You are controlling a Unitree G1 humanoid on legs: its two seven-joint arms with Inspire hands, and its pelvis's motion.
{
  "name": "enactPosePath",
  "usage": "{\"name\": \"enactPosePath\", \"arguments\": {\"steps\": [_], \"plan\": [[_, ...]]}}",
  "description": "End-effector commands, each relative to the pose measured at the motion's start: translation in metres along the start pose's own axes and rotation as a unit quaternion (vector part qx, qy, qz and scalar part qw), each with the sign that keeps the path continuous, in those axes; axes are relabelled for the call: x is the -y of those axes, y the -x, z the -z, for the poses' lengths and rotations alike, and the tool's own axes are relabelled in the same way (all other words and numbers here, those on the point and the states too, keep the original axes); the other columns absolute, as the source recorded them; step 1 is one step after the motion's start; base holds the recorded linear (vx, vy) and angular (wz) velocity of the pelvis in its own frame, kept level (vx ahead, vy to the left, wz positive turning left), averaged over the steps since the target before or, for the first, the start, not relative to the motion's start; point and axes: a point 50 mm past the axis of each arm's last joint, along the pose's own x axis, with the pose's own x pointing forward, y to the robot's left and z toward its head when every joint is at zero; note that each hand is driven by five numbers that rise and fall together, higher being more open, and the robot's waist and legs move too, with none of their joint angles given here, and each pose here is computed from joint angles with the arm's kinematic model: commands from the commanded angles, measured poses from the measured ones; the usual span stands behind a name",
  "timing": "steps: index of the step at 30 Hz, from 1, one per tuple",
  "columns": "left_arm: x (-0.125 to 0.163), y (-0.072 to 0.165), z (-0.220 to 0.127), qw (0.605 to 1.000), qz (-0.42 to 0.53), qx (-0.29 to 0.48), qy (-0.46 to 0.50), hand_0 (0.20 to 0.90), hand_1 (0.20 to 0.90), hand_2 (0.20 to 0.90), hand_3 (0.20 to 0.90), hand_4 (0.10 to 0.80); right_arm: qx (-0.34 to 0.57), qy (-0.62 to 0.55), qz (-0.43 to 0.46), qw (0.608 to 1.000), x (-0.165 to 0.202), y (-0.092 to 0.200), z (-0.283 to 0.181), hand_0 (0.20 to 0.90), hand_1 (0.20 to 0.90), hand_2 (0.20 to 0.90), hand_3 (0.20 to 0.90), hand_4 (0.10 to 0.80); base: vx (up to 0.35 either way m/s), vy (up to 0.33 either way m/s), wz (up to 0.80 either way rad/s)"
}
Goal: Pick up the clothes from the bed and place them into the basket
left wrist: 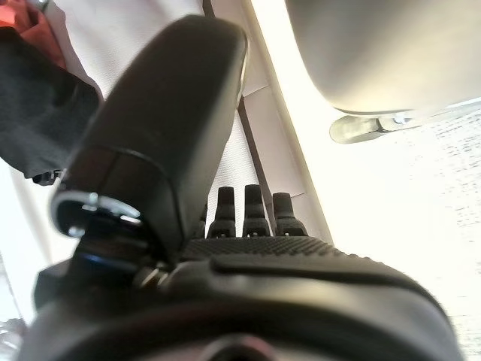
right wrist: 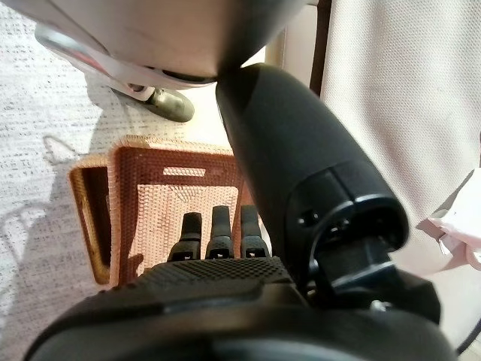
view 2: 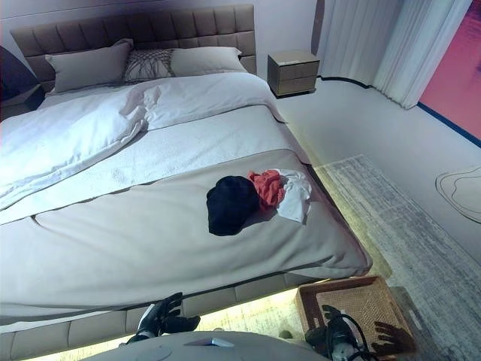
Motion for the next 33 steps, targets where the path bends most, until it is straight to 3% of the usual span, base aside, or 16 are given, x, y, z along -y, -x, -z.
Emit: {"name": "enactPosePath", "arguments": {"steps": [1,10,13,19,24,26,33], "plan": [[0.010,-0.011,-0.036,0.999,0.014,0.049,0.014,0.900,0.900,0.900,0.900,0.800,0.031,0.018,-0.010,0.999,-0.007,-0.006,-0.031,0.900,0.900,0.900,0.900,0.800,0.000,0.000,0.00],[0.010,-0.013,-0.039,0.998,0.016,0.048,0.030,0.900,0.900,0.900,0.900,0.800,0.082,0.077,0.052,0.992,0.002,-0.007,-0.047,0.900,0.900,0.900,0.900,0.800,0.000,0.000,0.00],[0.006,-0.014,-0.049,0.998,0.010,0.063,0.018,0.900,0.900,0.900,0.900,0.800,0.166,0.156,0.125,0.966,0.020,-0.007,-0.081,0.900,0.900,0.900,0.900,0.800,-0.009,-0.030,0.02],[-0.005,-0.014,-0.071,0.992,0.006,0.119,-0.035,0.900,0.900,0.900,0.900,0.800,0.346,0.216,0.285,0.868,0.072,0.017,-0.188,0.900,0.900,0.900,0.900,0.800,-0.019,-0.053,0.06],[-0.019,-0.011,-0.087,0.988,0.009,0.152,-0.029,0.900,0.900,0.900,0.900,0.800,0.420,0.245,0.382,0.786,0.138,0.062,-0.270,0.900,0.900,0.900,0.900,0.800,0.039,-0.035,0.10],[-0.025,-0.009,-0.107,0.981,0.023,0.189,-0.019,0.900,0.900,0.900,0.900,0.800,0.455,0.224,0.441,0.741,0.172,0.108,-0.325,0.900,0.900,0.900,0.900,0.800,-0.081,-0.042,0.02],[-0.022,-0.001,-0.164,0.955,0.035,0.293,0.016,0.900,0.900,0.900,0.900,0.800,0.516,0.184,0.538,0.640,0.217,0.198,-0.396,0.900,0.900,0.900,0.900,0.800,-0.222,0.021,0.12]]}}
